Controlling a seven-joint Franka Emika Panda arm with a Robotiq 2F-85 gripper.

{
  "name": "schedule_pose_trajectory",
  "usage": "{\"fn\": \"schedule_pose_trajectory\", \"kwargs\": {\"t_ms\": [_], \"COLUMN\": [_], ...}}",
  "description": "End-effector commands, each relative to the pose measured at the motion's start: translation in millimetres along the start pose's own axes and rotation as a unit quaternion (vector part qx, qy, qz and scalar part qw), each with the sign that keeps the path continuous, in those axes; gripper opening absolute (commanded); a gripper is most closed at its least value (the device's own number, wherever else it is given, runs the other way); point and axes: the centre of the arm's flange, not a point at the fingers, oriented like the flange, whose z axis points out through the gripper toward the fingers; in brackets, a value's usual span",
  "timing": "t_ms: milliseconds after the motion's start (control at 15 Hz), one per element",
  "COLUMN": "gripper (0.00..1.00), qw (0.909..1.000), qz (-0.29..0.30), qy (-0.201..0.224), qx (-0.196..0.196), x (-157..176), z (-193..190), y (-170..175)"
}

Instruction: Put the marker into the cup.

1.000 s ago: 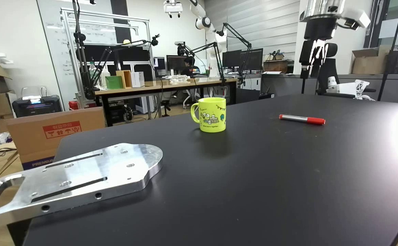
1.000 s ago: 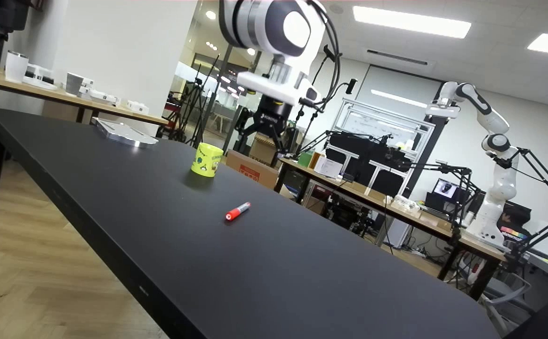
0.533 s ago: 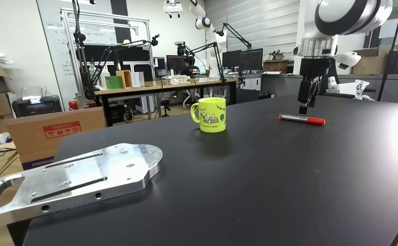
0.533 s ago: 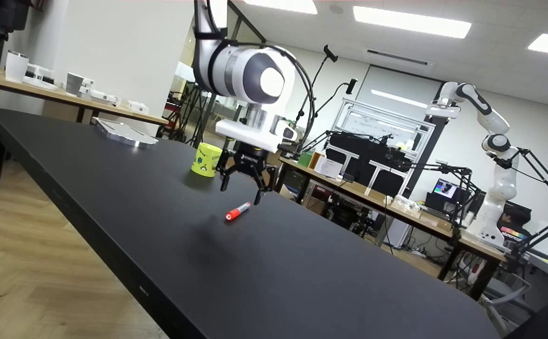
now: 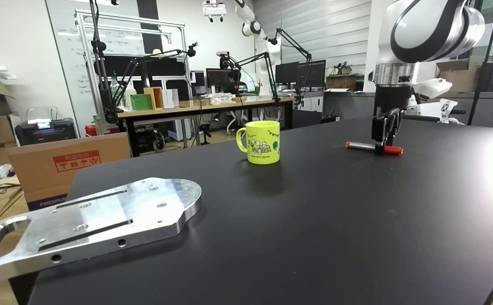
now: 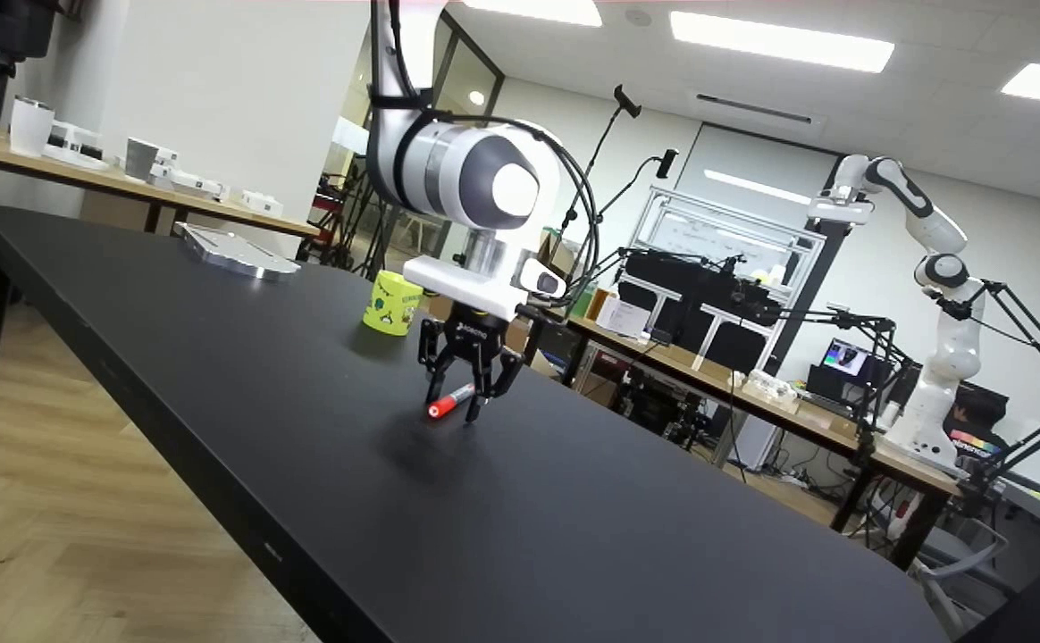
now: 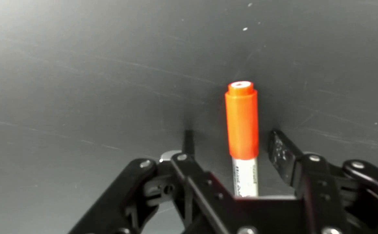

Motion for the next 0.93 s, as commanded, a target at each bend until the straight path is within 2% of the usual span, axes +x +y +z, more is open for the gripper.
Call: {"fn": "schedule_pose_trajectory", "kwargs": {"t_ms": [0, 200, 333, 400, 533, 733, 867], "gripper": [0.31, 0.11, 0.00, 0.05, 0.05, 0.05, 0.05], "qw": [0.9958, 0.9872, 0.9791, 0.9736, 0.9628, 0.9463, 0.9316], "qz": [0.088, 0.147, 0.169, 0.188, 0.218, 0.261, 0.293], "qy": [-0.022, -0.061, -0.113, -0.129, -0.152, -0.156, -0.160], "qx": [-0.007, -0.015, 0.000, 0.006, 0.048, 0.110, 0.145], "x": [15.8, 19.9, 18.8, 20.2, 28.0, 47.3, 62.9], "z": [-4.3, -14.0, -26.6, -33.0, -54.8, -93.3, -115.8], "y": [3.4, 0.1, -4.8, -6.5, -14.7, -22.1, -22.7]}}
